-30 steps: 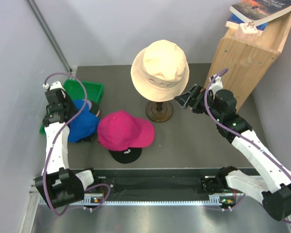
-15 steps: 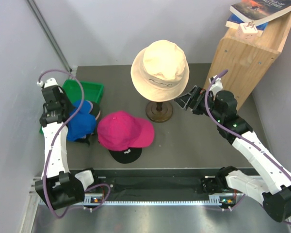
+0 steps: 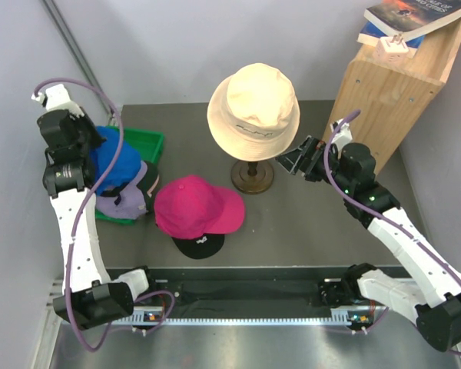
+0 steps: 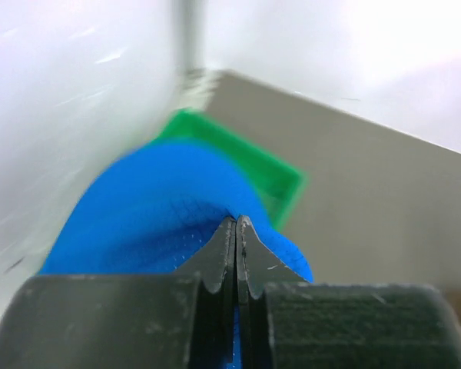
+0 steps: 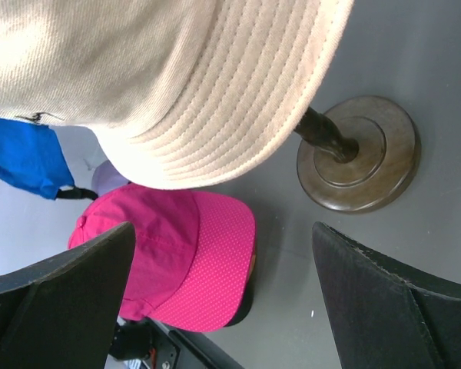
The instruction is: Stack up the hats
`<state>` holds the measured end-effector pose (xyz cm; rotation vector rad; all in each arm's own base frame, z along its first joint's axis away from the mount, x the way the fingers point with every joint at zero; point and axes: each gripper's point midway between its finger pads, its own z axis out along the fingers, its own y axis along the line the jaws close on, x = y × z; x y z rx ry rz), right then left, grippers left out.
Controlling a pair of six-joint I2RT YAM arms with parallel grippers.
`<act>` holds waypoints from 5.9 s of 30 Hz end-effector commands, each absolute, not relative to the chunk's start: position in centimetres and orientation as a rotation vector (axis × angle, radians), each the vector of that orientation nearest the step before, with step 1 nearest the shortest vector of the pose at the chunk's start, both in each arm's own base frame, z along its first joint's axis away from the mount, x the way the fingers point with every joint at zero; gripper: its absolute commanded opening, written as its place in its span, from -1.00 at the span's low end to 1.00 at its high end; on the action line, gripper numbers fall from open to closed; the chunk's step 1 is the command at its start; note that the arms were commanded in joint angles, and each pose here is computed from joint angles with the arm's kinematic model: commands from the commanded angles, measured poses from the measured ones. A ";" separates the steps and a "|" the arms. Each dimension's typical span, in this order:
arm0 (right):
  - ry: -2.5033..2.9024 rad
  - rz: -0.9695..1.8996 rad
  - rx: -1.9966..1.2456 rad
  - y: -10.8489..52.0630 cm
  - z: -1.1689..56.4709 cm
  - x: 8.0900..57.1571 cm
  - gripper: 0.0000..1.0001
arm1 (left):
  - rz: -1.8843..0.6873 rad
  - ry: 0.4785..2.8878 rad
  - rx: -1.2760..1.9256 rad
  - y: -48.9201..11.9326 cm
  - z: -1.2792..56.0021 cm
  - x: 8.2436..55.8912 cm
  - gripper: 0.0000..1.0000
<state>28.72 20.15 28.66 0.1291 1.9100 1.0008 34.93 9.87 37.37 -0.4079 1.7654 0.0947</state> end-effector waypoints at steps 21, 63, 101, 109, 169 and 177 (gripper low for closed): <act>1.613 1.669 0.161 25.8 42.8 25.2 0.93 | -1.043 1.398 0.468 -13.1 52.8 22.9 -1.00; 1.584 2.215 0.035 37.0 44.5 18.5 0.15 | -1.428 1.545 0.629 -17.5 48.9 14.0 -1.00; 1.664 1.983 0.182 33.4 41.2 18.7 0.53 | -1.367 1.526 0.628 -17.3 49.6 15.5 -1.00; 1.717 1.995 0.210 34.0 39.9 18.8 0.59 | -1.368 1.503 0.636 -17.3 50.3 15.4 -1.00; 1.480 2.022 -0.229 43.4 50.3 15.9 -1.00 | 0.139 1.330 -0.634 7.5 50.8 25.1 0.98; 1.722 1.822 -0.165 44.2 38.5 19.2 -1.00 | 0.080 1.401 -0.592 6.1 49.5 26.9 0.98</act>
